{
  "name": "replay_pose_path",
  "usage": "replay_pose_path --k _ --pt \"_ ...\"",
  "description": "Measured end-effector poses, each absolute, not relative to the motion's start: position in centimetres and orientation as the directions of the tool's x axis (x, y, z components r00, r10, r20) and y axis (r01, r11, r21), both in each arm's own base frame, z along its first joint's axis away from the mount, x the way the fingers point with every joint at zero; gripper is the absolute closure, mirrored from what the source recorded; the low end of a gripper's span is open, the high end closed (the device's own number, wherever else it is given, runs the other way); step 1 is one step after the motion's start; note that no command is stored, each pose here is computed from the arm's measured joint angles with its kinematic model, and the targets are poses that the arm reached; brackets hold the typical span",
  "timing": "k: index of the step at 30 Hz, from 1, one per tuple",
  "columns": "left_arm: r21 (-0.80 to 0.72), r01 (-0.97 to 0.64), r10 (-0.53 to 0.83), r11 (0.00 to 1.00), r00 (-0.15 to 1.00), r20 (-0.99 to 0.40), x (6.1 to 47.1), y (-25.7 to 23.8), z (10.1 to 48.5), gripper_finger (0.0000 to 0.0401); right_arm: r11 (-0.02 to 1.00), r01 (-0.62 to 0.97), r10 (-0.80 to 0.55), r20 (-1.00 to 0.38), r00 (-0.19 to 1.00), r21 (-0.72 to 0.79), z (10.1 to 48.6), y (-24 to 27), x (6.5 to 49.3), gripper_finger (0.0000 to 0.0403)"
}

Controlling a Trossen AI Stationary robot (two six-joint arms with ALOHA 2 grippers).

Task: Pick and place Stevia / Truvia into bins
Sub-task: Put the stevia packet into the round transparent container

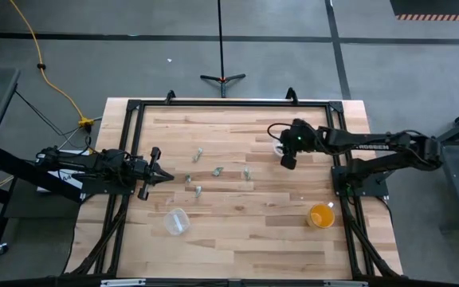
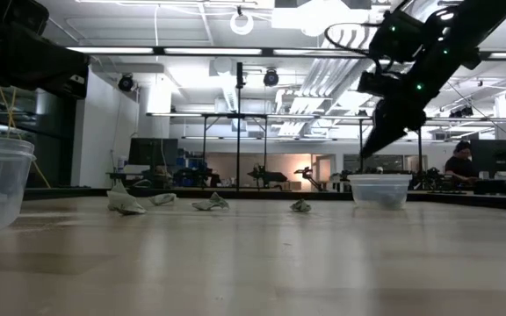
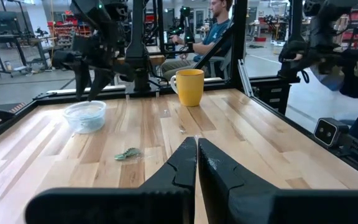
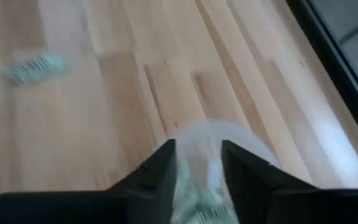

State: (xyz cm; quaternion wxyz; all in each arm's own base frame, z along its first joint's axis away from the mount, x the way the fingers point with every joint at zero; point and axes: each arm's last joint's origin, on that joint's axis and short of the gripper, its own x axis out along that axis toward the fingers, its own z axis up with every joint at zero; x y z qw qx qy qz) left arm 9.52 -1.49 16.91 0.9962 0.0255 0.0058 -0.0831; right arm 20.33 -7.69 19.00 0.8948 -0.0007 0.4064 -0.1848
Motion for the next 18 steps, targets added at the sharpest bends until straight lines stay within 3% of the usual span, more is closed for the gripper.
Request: replay_pose_path --k 7,11,18 --pt "0.05 0.166 -0.165 0.985 0.986 -0.016 9.5 -1.5 16.9 0.0348 0.994 0.107 -0.103 -0.562 0.821 -0.026 19.7 -5.7 23.4 0.0186" --pt "0.05 0.166 -0.165 0.985 0.986 -0.016 9.5 -1.5 16.9 0.0348 0.998 0.01 -0.044 -0.524 0.851 -0.067 18.3 -3.9 25.7 0.0177" --pt "0.05 0.166 -0.165 0.985 0.986 -0.016 9.5 -1.5 16.9 0.0348 0.994 -0.049 -0.018 -0.603 0.798 -0.095 14.2 -2.3 27.7 0.018"
